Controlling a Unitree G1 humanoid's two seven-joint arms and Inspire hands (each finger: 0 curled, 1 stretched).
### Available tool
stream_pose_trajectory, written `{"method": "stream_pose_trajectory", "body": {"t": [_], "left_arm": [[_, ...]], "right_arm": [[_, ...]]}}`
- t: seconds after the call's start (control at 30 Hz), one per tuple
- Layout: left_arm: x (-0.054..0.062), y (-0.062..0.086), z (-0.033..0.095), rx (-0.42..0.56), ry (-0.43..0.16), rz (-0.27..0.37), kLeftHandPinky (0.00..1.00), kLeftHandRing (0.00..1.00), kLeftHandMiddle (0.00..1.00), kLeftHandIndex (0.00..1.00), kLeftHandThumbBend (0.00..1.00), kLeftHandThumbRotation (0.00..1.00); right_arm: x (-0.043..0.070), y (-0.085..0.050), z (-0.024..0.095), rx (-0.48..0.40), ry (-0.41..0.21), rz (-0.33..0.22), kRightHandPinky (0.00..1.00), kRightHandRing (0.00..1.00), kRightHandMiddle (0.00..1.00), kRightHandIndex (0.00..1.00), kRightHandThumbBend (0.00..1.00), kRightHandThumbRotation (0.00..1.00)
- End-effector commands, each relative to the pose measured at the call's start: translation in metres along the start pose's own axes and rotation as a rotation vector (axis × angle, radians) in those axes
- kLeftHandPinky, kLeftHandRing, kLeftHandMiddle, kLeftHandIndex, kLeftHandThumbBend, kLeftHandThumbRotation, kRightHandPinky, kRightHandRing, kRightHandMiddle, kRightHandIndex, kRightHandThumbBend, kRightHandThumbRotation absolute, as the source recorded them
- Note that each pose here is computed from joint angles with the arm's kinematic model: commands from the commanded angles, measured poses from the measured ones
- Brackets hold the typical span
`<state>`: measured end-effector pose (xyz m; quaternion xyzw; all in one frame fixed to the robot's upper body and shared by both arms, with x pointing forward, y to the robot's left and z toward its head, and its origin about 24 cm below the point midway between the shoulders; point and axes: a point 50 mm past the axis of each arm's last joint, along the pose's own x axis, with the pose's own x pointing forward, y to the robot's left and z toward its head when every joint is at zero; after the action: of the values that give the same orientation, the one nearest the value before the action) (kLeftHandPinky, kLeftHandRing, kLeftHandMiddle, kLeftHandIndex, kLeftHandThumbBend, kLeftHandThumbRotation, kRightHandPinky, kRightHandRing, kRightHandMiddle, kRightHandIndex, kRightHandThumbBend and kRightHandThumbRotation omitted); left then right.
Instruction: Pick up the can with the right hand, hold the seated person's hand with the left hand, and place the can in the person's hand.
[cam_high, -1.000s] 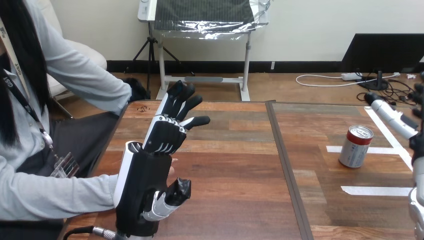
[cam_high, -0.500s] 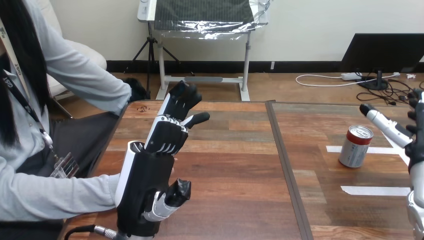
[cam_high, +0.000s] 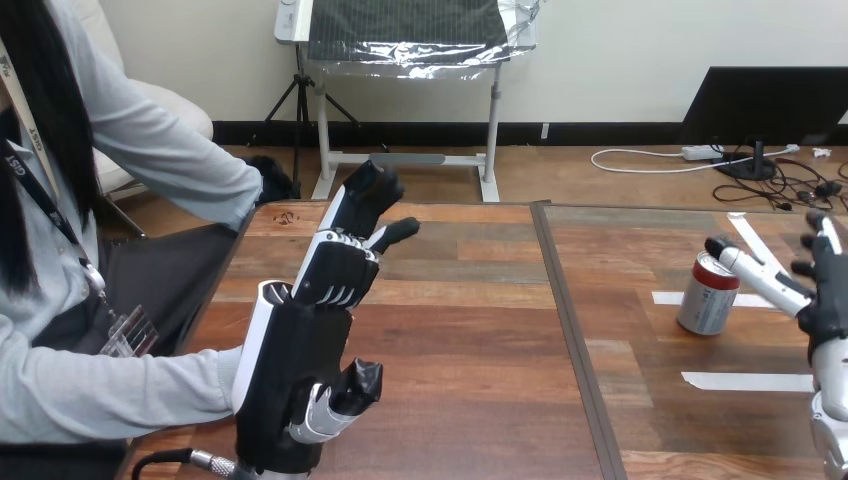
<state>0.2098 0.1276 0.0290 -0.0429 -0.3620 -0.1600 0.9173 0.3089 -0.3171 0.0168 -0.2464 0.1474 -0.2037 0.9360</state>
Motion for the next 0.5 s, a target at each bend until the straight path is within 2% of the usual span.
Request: {"method": "stream_pose_trajectory", "body": {"t": [0.0,0.17,0.47], "left_arm": [[0.0131,-0.0001,0.0066,0.005,-0.075,-0.014,0.86,0.95,0.95,0.95,0.85,0.8],[0.0129,-0.0004,0.0069,-0.007,-0.069,-0.013,0.89,0.96,0.95,0.95,0.86,0.8],[0.0126,-0.0006,0.0088,-0.022,-0.07,-0.009,0.92,0.97,0.96,0.96,0.86,0.79]], "right_arm": [[0.0145,-0.0049,0.0387,0.039,-0.073,-0.023,0.77,0.89,0.95,0.98,1.0,0.55],[0.0137,-0.0025,0.0352,0.022,-0.054,-0.014,0.72,0.86,0.94,0.97,1.0,0.55],[0.0126,0.001,0.0303,0.004,-0.022,0.005,0.71,0.87,0.93,0.97,1.0,0.53]]}}
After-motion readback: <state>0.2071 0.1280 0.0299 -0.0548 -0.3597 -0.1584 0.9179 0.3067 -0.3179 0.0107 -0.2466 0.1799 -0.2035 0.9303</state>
